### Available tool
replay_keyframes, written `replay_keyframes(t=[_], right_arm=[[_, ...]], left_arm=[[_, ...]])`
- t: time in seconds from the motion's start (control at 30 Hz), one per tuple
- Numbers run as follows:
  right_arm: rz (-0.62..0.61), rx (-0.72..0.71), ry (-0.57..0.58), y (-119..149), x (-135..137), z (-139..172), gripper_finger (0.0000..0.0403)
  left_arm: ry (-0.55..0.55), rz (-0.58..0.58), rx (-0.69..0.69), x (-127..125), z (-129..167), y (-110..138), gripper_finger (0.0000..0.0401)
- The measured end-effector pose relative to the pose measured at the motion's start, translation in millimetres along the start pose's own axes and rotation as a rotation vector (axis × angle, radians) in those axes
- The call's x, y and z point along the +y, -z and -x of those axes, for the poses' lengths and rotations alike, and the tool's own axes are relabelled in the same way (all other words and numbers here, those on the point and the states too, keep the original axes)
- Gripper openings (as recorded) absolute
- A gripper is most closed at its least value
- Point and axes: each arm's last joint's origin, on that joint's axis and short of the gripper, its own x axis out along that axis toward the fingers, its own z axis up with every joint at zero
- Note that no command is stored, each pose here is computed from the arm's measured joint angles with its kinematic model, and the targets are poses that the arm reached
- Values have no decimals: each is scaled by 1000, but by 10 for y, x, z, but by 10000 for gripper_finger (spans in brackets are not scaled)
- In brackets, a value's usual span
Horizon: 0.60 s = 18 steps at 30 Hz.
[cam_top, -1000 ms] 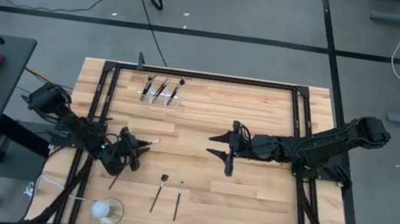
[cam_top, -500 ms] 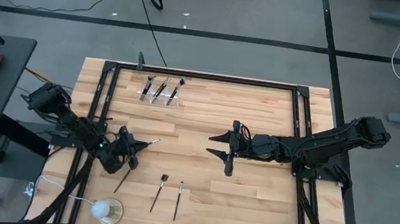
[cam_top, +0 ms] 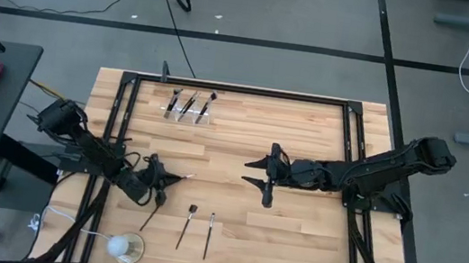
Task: Put items in baskets/containers
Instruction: Put the eyeshadow brush into the right section of the transparent organizer
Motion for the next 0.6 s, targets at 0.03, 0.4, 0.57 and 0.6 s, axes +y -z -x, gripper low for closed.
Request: replay_keyframes(t=[0.03,0.4,0.57,0.6], right_arm=[[9,14,0,31,5,-23,185],[41,140,-85,699,39,-605,185],[-45,40,-55,948,-33,-849,185],[-59,-7,-55,950,-42,-876,185]], left_arm=[[2,-11,-19,-53,-29,-48,16],[-78,-187,-228,-492,-410,-764,20],[-100,-216,-296,-623,-515,-1072,20],[-103,-227,-305,-642,-524,-1112,20]])
